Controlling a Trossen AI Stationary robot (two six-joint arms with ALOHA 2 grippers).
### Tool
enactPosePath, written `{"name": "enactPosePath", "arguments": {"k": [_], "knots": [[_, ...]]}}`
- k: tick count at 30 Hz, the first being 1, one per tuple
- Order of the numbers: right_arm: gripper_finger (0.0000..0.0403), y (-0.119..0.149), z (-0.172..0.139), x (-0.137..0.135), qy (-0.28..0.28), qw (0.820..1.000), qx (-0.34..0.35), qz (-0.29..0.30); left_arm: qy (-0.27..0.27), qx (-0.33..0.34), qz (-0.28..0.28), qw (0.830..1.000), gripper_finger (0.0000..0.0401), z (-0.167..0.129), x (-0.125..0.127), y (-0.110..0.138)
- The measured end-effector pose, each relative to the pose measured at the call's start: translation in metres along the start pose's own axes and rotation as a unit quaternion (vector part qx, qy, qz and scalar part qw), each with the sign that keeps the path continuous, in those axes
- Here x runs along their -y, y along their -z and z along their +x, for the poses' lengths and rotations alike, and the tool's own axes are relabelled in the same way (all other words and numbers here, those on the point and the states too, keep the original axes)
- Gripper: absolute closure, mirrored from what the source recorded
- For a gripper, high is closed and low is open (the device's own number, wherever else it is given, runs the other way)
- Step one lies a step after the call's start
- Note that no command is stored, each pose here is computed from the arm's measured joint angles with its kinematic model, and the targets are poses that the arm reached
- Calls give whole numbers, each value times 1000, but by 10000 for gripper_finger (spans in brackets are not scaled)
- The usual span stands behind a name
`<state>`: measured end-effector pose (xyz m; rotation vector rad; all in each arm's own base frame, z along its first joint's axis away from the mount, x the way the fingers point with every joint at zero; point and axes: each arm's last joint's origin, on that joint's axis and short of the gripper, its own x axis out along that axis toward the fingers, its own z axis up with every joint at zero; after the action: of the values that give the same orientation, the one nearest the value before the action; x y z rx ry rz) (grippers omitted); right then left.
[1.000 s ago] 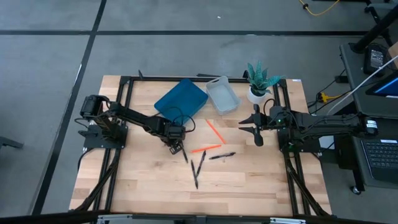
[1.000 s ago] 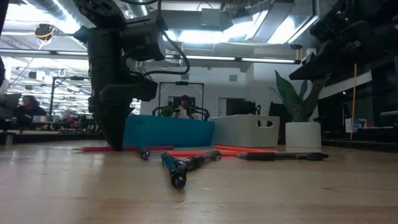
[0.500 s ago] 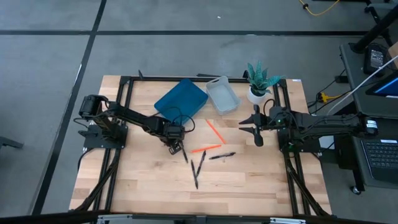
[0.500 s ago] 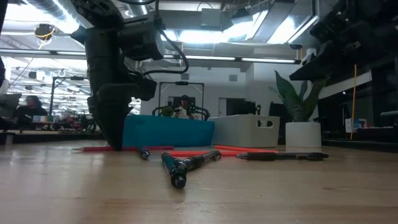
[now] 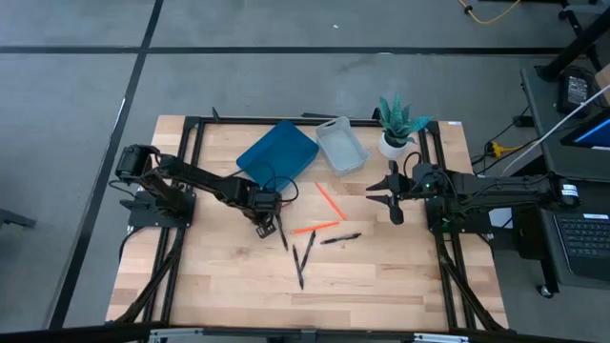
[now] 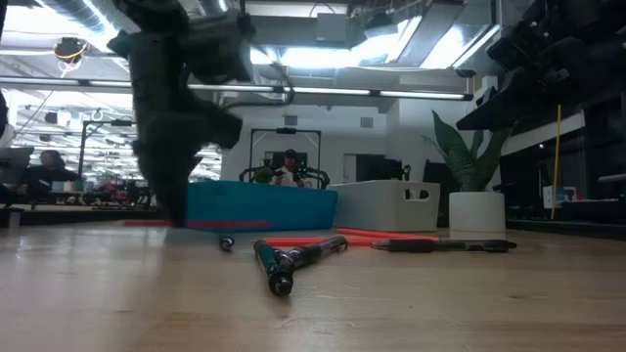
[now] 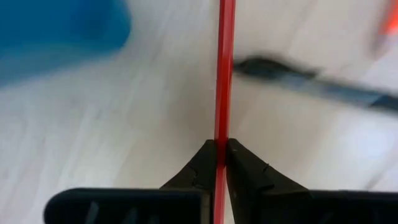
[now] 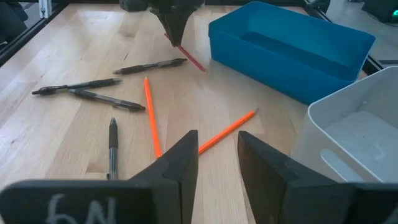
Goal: Sort pens & pencils
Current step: Put the red pencil into the blue bin
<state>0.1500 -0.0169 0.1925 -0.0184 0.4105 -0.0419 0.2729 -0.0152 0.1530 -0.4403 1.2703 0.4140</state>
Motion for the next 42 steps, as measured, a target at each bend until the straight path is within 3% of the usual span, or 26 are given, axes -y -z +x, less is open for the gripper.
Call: {"name": "enactPosePath", "arguments": {"k": [10, 31, 42], "knots": [[288, 0, 0, 0, 0, 1000, 1, 0, -5, 31, 40, 999, 382, -30, 11, -21], [288, 0, 0, 0, 0, 1000, 0, 1, -97, 103, 119, 983, 381, -79, 18, -49], [288, 1, 0, 0, -1, 1000, -3, 1, -134, 203, 91, 966, 381, -128, 4, -43]]}}
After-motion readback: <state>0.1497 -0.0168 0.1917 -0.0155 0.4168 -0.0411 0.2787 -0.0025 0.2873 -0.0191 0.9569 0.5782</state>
